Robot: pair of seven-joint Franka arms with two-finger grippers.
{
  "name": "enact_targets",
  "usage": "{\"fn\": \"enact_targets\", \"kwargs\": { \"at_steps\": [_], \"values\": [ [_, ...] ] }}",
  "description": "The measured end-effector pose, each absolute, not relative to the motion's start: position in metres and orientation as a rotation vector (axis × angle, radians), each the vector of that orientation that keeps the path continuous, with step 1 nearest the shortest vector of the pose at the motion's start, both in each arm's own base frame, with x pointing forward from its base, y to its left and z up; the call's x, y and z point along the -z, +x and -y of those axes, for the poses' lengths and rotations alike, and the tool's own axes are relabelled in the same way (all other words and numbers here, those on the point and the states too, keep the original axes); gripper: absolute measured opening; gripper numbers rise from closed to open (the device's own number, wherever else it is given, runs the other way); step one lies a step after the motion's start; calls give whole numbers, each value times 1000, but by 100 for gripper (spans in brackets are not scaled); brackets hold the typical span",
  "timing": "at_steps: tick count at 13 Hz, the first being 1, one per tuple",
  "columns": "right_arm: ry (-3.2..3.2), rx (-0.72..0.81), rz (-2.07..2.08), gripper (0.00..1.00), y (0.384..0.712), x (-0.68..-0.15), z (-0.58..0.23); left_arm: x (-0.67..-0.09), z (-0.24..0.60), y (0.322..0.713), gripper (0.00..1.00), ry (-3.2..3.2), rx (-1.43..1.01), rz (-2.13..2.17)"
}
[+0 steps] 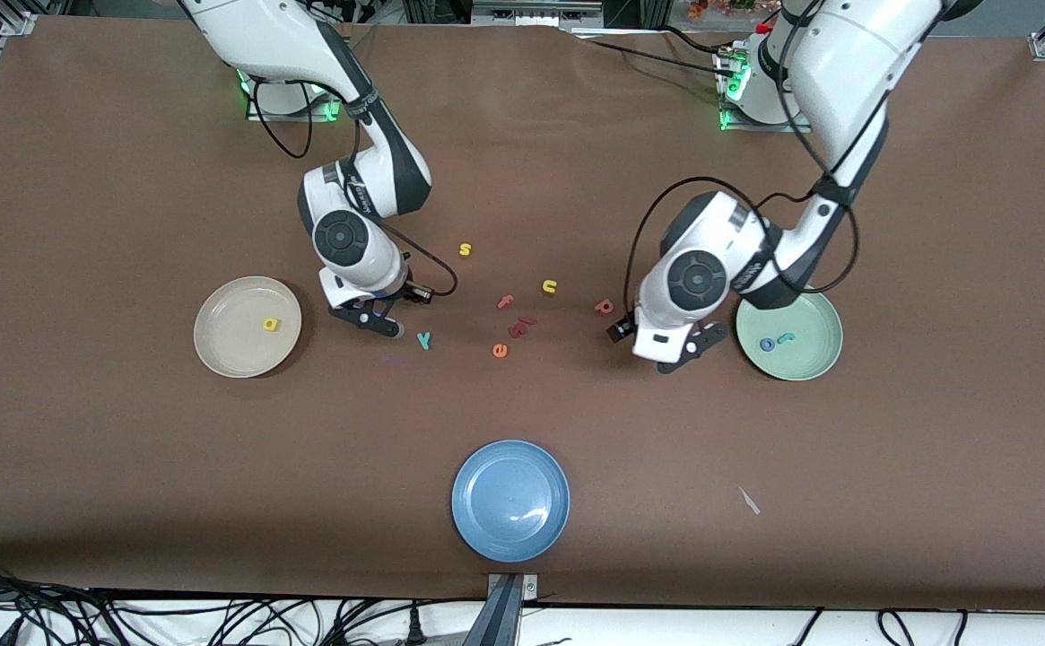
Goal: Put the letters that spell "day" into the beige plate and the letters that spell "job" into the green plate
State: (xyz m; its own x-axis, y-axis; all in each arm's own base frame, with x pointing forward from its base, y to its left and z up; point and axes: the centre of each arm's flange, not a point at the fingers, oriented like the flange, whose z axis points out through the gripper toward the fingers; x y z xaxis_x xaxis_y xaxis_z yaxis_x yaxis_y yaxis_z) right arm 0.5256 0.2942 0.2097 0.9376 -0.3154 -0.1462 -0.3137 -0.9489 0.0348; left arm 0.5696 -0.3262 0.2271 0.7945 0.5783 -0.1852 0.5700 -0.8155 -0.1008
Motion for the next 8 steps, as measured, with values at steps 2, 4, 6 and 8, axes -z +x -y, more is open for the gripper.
{"fn": "enact_targets", "kwargs": {
  "at_steps": [2,4,6,8],
  "values": [
    [3080,268,377,28,539,-225,-262,-213,342,563,89,-2947,-312,983],
    [3088,277,248,28,554,-239,-223,-198,350,554,90,-2963,-294,1021],
    [3091,276,146,28,564,-247,-190,-183,353,543,89,-2959,-296,1051],
    [3088,271,44,28,572,-251,-159,-179,354,540,86,-2946,-301,1072]
  ]
}}
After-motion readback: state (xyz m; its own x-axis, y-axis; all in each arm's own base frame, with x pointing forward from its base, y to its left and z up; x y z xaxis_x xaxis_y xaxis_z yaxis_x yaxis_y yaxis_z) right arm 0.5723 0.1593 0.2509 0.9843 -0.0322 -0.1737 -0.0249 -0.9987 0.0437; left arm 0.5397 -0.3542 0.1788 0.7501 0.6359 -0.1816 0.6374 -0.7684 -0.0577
